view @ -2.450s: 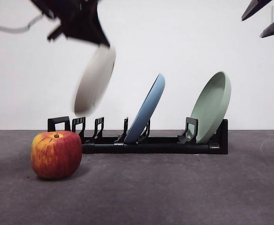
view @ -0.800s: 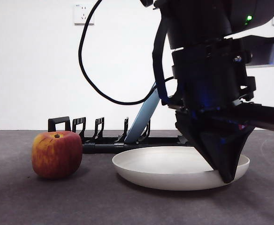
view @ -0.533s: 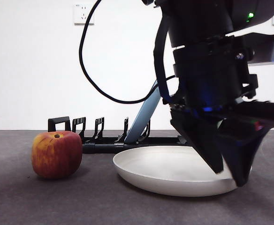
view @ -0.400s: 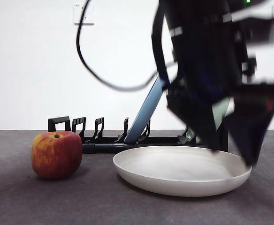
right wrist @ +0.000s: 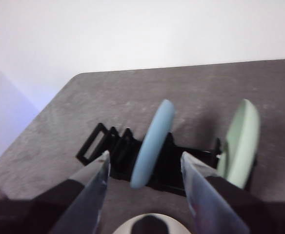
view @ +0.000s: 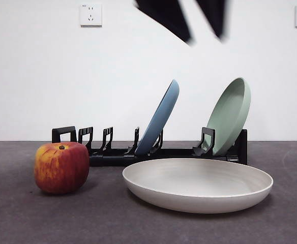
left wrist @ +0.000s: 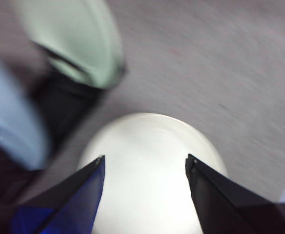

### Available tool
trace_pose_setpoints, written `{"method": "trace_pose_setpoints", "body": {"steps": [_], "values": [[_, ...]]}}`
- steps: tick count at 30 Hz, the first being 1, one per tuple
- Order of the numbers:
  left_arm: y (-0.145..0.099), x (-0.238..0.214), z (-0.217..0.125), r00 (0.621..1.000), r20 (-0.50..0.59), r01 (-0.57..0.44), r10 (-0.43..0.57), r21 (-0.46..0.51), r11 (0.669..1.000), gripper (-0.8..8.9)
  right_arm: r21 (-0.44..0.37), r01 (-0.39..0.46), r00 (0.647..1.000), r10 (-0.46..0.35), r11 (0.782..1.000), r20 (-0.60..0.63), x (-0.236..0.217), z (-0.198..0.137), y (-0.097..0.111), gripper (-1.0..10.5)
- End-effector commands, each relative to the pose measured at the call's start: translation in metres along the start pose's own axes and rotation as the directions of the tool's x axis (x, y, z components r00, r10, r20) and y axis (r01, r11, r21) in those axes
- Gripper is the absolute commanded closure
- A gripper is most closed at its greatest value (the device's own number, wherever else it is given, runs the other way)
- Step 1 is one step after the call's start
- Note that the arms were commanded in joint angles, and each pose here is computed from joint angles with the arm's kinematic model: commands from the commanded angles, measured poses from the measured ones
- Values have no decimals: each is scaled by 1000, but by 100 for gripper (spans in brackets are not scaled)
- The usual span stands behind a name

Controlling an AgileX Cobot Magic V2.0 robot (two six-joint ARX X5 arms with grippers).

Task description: Take the yellow plate from the plate rack,put the plate on the table,take the apple from the table,put the apple in the plate

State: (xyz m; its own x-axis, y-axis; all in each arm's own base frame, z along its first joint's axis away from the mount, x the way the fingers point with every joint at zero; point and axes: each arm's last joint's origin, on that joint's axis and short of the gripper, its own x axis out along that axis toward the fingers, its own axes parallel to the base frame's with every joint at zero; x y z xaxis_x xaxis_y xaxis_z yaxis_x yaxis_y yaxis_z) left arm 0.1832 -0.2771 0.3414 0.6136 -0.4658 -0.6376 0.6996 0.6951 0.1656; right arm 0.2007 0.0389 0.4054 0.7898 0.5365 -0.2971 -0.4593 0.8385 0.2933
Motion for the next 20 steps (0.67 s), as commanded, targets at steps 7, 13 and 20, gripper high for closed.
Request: {"method": "trace_pose_setpoints", "body": {"steps": [7, 13, 20], "values": [[94, -95, -12, 964, 80, -232, 253, -215, 949, 530, -84, -175, 984, 170, 981, -61, 33, -1, 34, 684], [128, -170, -43, 868, 71, -442, 491, -341, 830, 530, -177, -260, 960, 234, 949, -154, 73, -3, 74, 565], [124, -240, -84, 786, 66, -540, 615, -412, 734, 530, -300, -322, 921, 224, 898, -318, 124, -21, 126, 560]]}}
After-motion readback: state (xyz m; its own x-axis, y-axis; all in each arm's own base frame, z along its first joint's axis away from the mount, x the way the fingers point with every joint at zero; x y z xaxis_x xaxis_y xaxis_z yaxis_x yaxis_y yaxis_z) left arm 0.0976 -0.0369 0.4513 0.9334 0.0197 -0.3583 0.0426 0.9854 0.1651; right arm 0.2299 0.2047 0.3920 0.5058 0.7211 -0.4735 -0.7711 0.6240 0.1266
